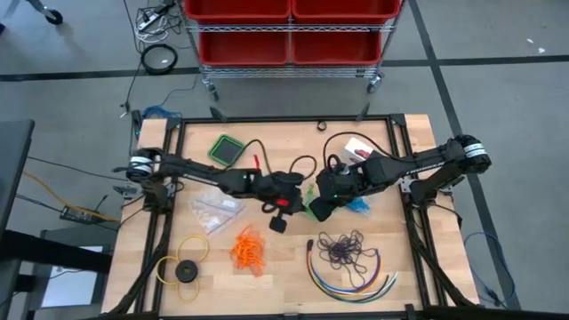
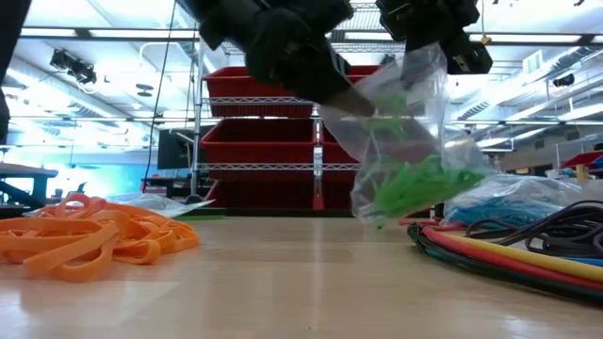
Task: Sort rubber bands
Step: Put the green rubber band into the transparent zip bag
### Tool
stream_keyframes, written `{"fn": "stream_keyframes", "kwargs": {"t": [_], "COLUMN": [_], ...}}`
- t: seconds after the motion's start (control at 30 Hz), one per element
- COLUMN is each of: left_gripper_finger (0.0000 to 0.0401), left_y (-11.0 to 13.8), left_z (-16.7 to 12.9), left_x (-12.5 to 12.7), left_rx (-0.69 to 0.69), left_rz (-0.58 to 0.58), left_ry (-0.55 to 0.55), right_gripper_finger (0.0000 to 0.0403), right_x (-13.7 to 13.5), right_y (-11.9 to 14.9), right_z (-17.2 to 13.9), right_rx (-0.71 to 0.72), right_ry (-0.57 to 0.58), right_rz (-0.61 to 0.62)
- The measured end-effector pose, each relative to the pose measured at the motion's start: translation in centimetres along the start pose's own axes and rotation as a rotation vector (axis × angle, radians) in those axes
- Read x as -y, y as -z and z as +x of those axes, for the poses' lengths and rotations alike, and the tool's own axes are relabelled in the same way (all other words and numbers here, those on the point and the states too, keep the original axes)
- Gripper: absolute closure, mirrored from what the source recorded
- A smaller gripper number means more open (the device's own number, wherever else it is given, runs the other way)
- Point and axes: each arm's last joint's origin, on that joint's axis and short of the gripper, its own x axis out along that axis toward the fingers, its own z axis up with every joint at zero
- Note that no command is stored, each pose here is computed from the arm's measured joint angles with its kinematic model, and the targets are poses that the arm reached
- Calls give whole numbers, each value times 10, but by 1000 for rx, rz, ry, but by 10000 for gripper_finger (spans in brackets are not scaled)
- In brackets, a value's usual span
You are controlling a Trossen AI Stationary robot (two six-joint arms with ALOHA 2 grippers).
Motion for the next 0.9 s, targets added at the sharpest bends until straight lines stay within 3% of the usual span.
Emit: {"fn": "stream_keyframes", "kwargs": {"t": [0.1, 0.2, 0.37, 0.5, 0.7, 0.9], "left_gripper_finger": [368, 320, 225, 171, 153, 162], "left_y": [-3, -5, -16, -23, -35, -23], "left_z": [4, 4, -14, -31, -73, -105], "left_x": [-1, 1, -2, -3, -8, -22], "left_rx": [-24, -18, 7, 18, 28, -48], "left_rz": [-1, 4, 4, 7, 24, 31], "left_ry": [5, 0, -29, -32, -51, -69], "right_gripper_finger": [403, 403, 403, 403, 403, 403], "right_x": [0, 0, -1, -1, -1, 1], "right_y": [0, 0, 1, 1, 1, 1], "right_z": [0, 0, 0, 0, 0, -13], "right_rx": [4, 6, 3, 14, 20, 38], "right_ry": [0, 1, 0, 4, 9, -24], "right_rz": [-1, -1, -6, -11, -21, -22]}}
